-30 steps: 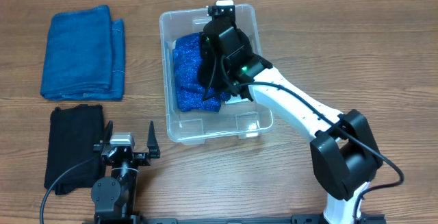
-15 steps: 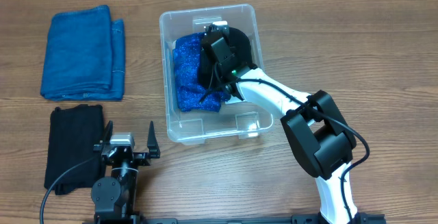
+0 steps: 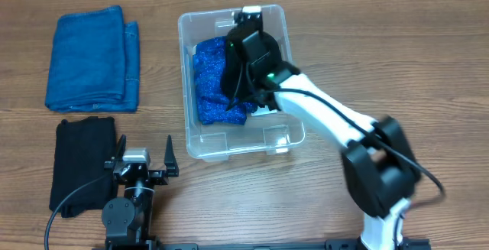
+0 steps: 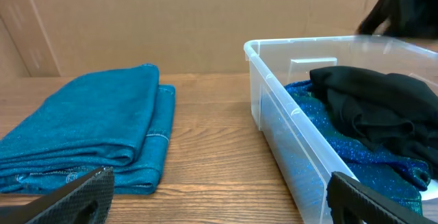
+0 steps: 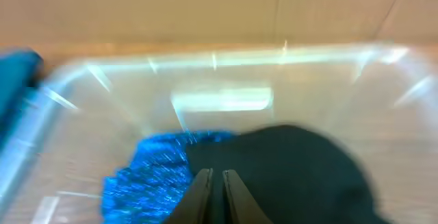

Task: Pack container
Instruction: 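Push the black cloth further into the bin's back corner, then press the black cloth flat inside the bin with the right gripper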

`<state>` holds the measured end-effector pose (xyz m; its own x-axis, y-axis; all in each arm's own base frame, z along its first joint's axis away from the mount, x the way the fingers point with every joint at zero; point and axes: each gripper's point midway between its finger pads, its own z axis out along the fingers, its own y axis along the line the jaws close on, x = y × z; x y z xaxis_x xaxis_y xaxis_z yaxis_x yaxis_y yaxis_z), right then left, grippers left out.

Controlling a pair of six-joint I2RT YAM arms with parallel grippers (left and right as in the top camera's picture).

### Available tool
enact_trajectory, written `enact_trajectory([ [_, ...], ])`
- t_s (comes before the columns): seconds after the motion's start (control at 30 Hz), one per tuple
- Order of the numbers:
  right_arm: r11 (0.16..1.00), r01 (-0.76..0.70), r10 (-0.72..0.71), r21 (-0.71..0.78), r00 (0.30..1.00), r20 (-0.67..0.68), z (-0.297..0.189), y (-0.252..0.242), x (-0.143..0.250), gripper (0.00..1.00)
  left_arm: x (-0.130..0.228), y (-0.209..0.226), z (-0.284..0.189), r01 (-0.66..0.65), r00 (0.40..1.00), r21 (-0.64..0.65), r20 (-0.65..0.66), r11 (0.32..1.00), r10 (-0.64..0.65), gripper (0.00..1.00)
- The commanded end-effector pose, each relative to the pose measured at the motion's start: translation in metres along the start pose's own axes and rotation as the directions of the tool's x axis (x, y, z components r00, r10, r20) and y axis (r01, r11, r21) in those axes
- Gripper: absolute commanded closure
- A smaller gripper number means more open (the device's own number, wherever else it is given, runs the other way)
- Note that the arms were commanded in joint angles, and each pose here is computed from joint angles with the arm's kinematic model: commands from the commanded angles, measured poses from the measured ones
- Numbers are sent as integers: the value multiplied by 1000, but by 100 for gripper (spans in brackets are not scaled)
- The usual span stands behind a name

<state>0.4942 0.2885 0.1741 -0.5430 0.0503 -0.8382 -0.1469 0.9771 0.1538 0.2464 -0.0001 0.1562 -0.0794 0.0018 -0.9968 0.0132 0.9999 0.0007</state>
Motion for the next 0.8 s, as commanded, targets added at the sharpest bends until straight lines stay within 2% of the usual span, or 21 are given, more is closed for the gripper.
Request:
enact_trajectory([
  [0.0,1000,-25,25,6,998,57,-47,-6,-41,91,0,1,0,-19,1000,-6,4,1000,19,0],
  [0.2,989,-77,97,122,981,-168,-44,-32,27,94,0,1,0,-19,1000,-5,3,1000,19,0],
  [0.3,988,-92,118,123,967,-225,-36,-35,55,94,0,1,0,-19,1000,-5,4,1000,19,0],
  [0.43,992,-99,117,79,956,-271,-29,-31,81,94,0,1,0,-19,1000,-5,4,1000,19,0],
  [0.77,991,-100,127,93,932,-341,-19,-36,116,94,0,1,0,-19,1000,-5,4,1000,19,0],
])
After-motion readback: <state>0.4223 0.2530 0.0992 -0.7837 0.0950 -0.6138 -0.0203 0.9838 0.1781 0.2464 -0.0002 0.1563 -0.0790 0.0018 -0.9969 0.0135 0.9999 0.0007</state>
